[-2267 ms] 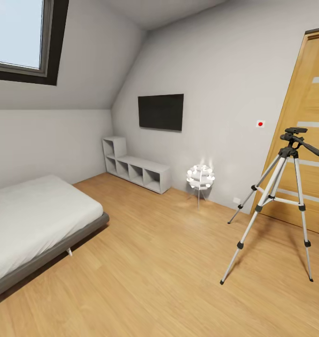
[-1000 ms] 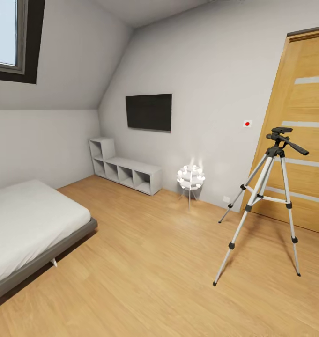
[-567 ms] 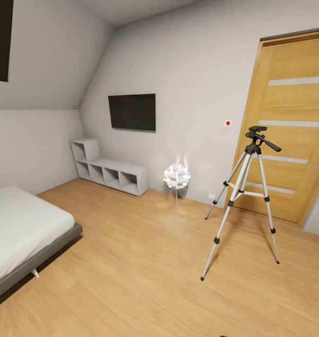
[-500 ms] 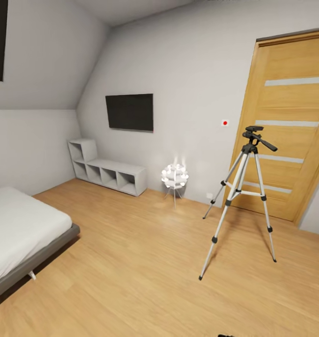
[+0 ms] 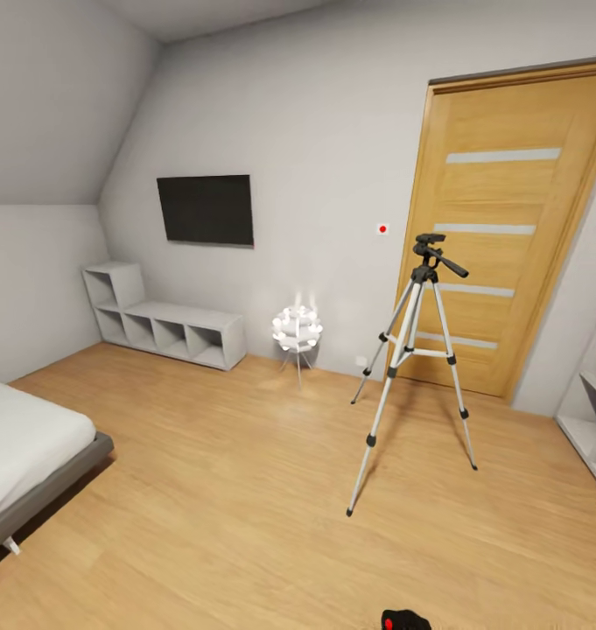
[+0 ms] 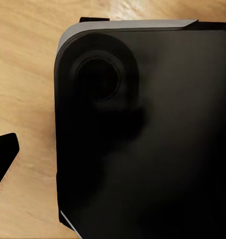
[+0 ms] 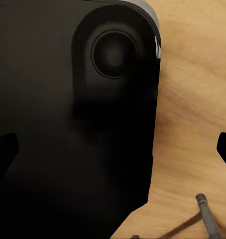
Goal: Attach the digital camera to the camera tripod in the bedroom.
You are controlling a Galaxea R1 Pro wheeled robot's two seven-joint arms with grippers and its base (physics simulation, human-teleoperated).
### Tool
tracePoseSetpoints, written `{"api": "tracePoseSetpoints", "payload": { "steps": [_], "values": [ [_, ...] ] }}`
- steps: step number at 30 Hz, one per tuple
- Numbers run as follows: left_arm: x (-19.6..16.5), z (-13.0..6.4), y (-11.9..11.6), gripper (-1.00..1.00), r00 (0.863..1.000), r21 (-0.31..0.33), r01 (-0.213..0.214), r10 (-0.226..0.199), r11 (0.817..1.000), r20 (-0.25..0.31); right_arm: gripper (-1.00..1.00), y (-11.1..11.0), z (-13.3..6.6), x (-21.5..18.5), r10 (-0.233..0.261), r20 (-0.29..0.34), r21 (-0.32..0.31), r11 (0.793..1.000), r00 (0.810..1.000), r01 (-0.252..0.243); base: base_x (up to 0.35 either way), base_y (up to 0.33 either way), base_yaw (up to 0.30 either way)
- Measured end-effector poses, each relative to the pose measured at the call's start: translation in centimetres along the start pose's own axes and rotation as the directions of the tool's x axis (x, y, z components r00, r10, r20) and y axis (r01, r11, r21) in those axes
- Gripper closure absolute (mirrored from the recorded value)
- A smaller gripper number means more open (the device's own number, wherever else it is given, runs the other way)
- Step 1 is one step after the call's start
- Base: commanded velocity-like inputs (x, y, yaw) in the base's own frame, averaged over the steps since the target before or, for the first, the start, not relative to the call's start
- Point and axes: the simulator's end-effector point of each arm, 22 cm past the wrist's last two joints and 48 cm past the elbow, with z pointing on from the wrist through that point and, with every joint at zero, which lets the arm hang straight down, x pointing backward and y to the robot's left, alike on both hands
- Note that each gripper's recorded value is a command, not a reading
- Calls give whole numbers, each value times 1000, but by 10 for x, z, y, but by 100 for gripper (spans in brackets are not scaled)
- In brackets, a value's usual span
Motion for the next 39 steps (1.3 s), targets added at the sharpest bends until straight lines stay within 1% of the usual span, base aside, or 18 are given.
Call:
{"api": "tracePoseSetpoints", "payload": {
  "steps": [32,35,39],
  "values": [
    [0,0,1,-100,1000,-2,0,0,1000,0,-100,1,0,0,-2,0,-2,1000,1000,2,0,0,-242],
    [0,0,2,-100,1000,-3,2,-2,1000,0,-100,2,0,0,-2,0,-2,1000,1000,2,0,0,-237],
    [0,0,2,-100,1000,-3,20,-20,1000,0,-100,1,0,0,-2,0,-1,1000,1000,2,0,0,-132]
  ]
}}
